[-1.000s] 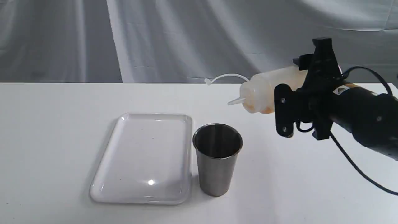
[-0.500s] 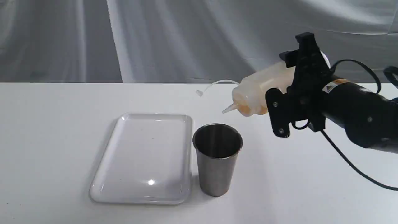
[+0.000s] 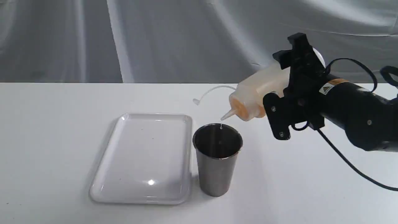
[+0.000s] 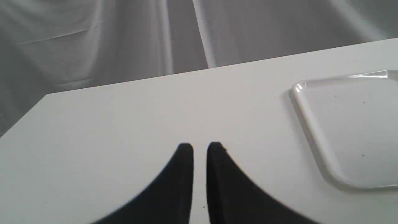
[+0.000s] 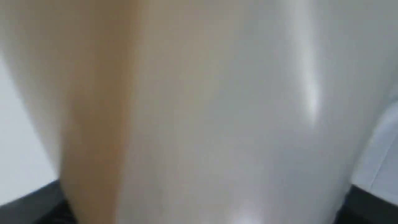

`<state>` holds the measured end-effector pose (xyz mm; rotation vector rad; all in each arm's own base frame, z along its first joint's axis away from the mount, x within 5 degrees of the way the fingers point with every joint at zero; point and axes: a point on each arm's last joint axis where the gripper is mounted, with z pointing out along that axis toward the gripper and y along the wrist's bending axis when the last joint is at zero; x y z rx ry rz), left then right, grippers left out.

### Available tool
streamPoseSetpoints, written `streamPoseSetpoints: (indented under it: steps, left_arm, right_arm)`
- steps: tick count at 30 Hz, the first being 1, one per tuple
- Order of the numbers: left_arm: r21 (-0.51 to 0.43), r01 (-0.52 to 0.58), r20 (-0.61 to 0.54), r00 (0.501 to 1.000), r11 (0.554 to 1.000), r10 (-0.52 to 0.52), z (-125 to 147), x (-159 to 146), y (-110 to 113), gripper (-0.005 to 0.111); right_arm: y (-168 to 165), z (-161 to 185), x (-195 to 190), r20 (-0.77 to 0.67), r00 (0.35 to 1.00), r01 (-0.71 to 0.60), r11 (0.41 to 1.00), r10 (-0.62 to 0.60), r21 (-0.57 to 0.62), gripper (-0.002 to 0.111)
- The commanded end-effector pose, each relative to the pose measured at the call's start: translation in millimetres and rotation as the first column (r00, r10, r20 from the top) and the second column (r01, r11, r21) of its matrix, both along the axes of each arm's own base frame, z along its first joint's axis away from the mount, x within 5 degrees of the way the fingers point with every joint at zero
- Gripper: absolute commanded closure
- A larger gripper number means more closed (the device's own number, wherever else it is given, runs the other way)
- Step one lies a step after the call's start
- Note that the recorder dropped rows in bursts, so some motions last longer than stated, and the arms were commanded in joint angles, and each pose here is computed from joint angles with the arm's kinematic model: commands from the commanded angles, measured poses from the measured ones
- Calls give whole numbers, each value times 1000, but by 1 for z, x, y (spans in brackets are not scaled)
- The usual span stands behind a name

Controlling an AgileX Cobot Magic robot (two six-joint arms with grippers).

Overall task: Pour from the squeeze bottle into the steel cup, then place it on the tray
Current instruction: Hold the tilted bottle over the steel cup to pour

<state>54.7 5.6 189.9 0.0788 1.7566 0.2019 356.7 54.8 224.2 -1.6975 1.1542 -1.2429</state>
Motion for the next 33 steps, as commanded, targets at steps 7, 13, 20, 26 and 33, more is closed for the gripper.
streamPoseSetpoints:
  steps: [7, 13, 20, 26, 33]
  left_arm:
    - [-1, 0, 5, 1000, 1000, 0, -1, 0, 0, 98]
    - [-1, 0, 5, 1000, 1000, 0, -1, 0, 0, 98]
    - [-1, 0, 5, 1000, 1000, 0, -1, 0, 0, 98]
    - [-1, 0, 5, 1000, 1000, 0, -1, 0, 0, 98]
    - [-1, 0, 5, 1000, 1000, 0, -1, 0, 0, 98]
  right_arm:
    - [-2, 12, 3, 97, 995, 17, 1000, -16, -9, 91]
    - [-9, 13, 4, 101, 995, 22, 999, -19, -32, 91]
    - [-6, 13, 4, 109, 994, -21, 996, 30, -83, 91]
    - [-7, 13, 5, 121, 992, -18, 996, 28, -84, 91]
    - [-6, 4, 8, 111, 994, -15, 996, 25, -85, 91]
